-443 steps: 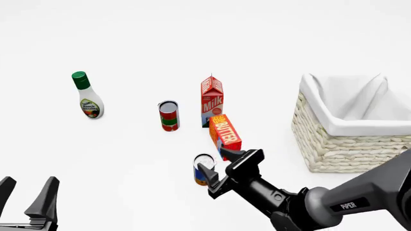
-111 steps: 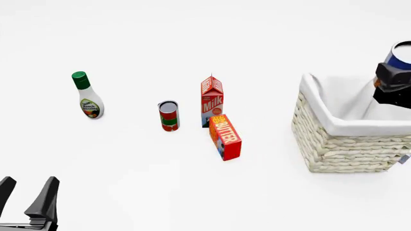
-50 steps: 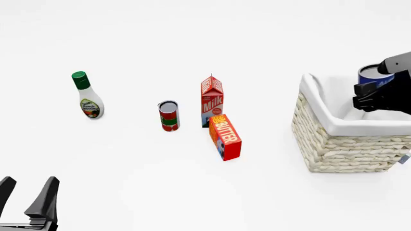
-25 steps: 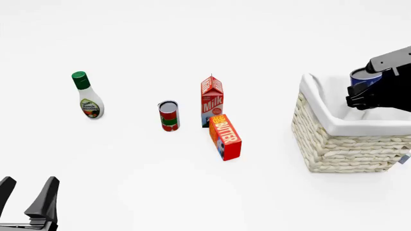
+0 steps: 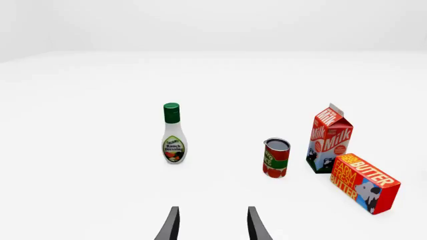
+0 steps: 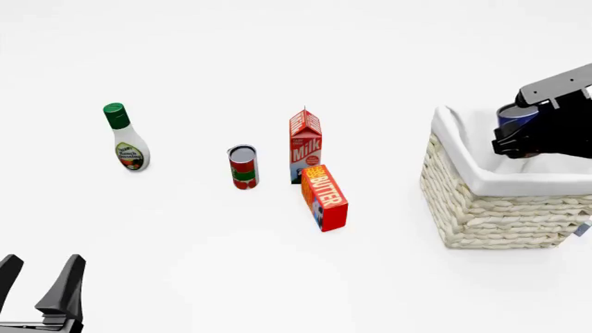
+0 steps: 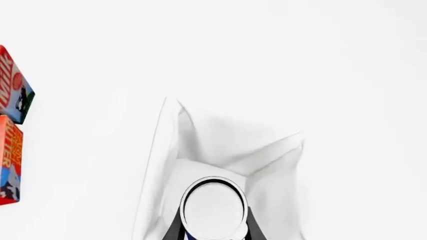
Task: Pick the alphabet soup and place it in the basket.
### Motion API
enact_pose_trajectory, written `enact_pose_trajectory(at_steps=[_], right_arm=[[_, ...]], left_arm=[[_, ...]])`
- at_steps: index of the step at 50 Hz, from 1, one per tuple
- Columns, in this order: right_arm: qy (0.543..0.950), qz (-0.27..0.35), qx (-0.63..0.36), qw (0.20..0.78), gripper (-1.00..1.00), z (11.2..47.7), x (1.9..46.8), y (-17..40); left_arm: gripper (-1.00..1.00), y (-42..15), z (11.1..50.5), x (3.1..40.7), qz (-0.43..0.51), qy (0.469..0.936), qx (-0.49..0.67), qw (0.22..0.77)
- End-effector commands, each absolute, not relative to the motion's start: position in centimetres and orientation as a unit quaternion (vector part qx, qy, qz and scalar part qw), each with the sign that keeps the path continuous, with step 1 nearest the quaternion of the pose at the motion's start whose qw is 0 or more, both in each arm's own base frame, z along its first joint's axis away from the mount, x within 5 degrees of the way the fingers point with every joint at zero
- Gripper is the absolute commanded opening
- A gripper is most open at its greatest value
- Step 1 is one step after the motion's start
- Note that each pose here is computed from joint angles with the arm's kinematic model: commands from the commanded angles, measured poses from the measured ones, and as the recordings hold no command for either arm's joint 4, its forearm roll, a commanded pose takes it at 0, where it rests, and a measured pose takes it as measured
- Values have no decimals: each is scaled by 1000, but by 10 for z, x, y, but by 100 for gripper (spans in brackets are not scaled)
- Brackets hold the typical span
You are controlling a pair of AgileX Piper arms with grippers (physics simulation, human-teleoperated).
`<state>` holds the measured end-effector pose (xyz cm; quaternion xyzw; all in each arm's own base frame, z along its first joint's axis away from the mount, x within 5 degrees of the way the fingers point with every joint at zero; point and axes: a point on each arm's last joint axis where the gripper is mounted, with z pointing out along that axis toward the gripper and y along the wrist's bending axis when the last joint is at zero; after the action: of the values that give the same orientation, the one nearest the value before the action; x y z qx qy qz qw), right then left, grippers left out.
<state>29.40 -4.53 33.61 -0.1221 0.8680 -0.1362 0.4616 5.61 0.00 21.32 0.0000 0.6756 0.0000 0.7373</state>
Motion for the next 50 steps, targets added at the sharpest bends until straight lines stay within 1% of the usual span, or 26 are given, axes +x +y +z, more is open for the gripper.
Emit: enact_pose_trajectory(at_steps=[1,27,50], right_arm=[[871,-136,-120,457,-100,329,303,-47],[881,-134,-113,440,-100,306,317,-54],[884,-136,-105,434,-100,298,323,-61]], left_arm=[[100,0,213,56,0,676,0,737],[100,0,213,56,0,676,0,737],[100,0,213,56,0,676,0,737]])
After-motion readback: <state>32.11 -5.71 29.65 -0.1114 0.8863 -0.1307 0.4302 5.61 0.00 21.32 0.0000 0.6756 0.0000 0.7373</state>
